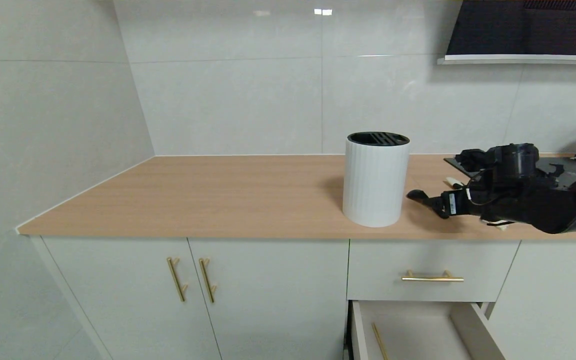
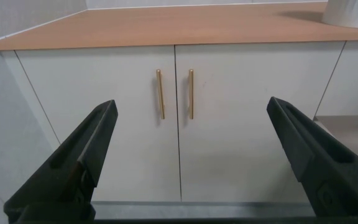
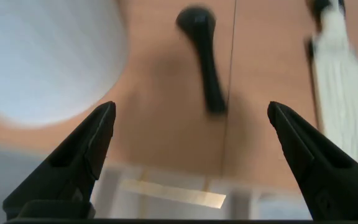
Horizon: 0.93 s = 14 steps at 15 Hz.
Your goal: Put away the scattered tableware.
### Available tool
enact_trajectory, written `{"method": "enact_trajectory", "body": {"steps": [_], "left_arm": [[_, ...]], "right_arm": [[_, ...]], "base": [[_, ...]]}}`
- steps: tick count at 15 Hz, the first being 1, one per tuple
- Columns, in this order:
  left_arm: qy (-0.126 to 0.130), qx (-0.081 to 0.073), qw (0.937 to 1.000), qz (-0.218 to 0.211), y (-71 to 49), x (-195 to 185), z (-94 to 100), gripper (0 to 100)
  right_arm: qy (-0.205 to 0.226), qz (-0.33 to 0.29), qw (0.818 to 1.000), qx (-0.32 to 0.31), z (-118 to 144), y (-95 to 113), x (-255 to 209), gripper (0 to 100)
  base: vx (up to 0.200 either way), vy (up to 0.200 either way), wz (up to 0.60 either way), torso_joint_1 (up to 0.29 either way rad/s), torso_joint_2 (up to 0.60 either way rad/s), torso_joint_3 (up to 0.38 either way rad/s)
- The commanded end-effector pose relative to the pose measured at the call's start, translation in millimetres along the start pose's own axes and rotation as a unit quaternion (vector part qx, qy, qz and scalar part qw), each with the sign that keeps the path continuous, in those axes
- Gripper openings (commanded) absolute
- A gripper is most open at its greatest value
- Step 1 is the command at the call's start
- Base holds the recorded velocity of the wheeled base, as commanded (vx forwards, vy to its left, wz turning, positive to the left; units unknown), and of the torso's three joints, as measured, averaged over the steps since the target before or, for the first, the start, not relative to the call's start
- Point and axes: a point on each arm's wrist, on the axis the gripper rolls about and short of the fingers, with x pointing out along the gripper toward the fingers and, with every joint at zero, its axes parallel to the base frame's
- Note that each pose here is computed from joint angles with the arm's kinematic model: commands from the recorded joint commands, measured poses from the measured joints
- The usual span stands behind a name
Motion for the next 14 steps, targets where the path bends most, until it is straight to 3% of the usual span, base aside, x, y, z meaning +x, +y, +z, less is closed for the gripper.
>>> {"method": "enact_trajectory", "body": {"steps": [1, 8, 14], "left_arm": [[0.0, 0.0, 1.0, 0.0, 0.0, 0, -0.2, 100], [0.0, 0.0, 1.0, 0.0, 0.0, 0, 0.0, 100], [0.0, 0.0, 1.0, 0.0, 0.0, 0, 0.0, 100]], "right_arm": [[0.026, 0.009, 1.0, -0.001, -26, -2, 36, 100], [0.012, -0.001, 1.0, 0.013, -29, -27, 46, 100], [0.013, -0.002, 1.0, 0.016, -31, -28, 56, 100]], "base": [[0.0, 0.0, 0.0, 0.0, 0.0, 0.0], [0.0, 0.0, 0.0, 0.0, 0.0, 0.0], [0.0, 0.0, 0.0, 0.0, 0.0, 0.0]]}}
